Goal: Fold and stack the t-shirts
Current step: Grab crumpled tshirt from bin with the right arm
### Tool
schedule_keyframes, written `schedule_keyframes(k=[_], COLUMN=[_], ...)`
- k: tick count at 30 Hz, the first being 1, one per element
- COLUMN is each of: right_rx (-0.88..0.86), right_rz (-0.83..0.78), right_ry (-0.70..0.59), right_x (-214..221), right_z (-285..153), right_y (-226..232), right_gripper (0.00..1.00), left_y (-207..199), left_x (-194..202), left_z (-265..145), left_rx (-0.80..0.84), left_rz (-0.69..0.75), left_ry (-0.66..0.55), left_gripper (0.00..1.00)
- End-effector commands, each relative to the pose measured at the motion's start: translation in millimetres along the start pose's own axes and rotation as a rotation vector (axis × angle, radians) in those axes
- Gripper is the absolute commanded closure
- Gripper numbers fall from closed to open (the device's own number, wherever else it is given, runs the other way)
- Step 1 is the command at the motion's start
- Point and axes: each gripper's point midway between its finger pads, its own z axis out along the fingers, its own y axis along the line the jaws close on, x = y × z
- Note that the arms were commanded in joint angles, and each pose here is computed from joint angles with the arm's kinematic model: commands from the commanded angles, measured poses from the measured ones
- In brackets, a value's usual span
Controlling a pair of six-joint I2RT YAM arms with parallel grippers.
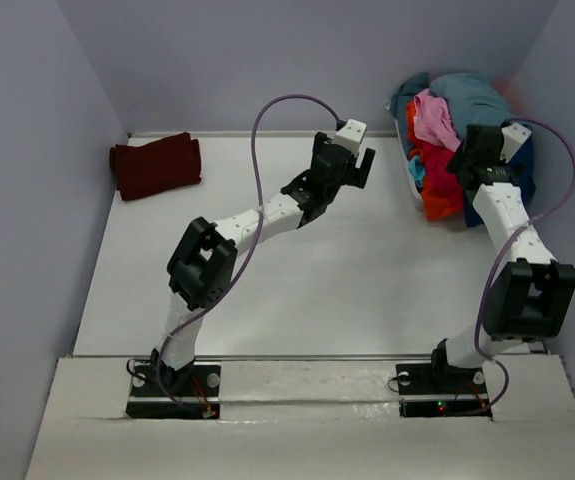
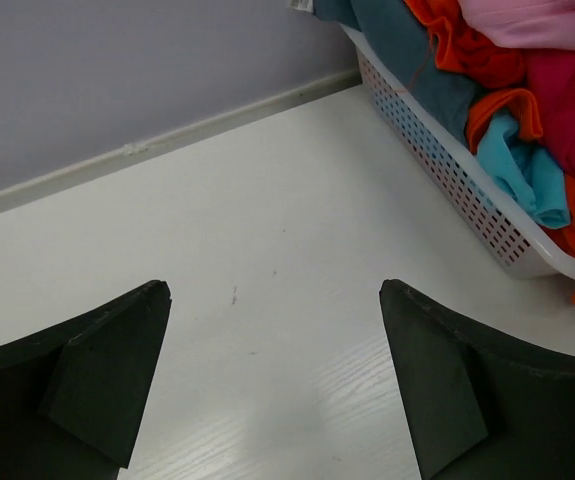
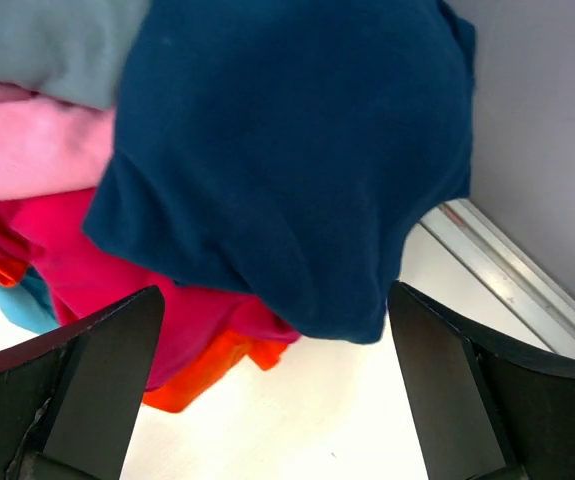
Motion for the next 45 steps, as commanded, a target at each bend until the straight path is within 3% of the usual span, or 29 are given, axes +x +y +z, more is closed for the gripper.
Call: schedule_keyframes(k=[1, 11, 23, 28, 29, 31, 33, 39, 45], right_rx=[-0.064, -0.046, 0.001, 0.027, 0.034, 0.036, 0.036, 0.058, 0.058], right_rz=[0.071, 0.049, 0.069, 0.094, 0.094, 0.104, 0.106, 0.11, 0.099], right_ry=[-0.054, -0.065, -0.024, -0.015, -0.014, -0.018, -0.017, -0.009, 0.002], right_x=[-37, -58, -38, -33, -32, -33, -33, -32, -29], right_z=[-3, 15, 29, 32, 31, 30, 30, 32, 32], right_y=[24, 41, 39, 27, 25, 25, 25, 19, 18], right_gripper=[0.01, 0.01, 0.05, 0.25, 0.34, 0.42, 0.57, 0.91, 0.93], left_y=[0, -3, 2, 3, 3, 3, 3, 4, 3], left_x=[-70, -69, -74, -73, -72, -72, -71, -70, -68], left_z=[-13, -5, -10, -12, -12, -12, -11, -11, -11], left_rx=[-0.008, -0.001, -0.021, -0.021, -0.021, -0.019, -0.019, -0.026, -0.023], left_rz=[-0.004, 0.013, 0.034, 0.034, 0.033, 0.033, 0.036, 0.038, 0.038], left_ry=[-0.154, -0.151, -0.156, -0.156, -0.158, -0.158, -0.155, -0.155, -0.152], left_gripper=[0.01, 0.01, 0.01, 0.01, 0.01, 0.01, 0.01, 0.01, 0.01])
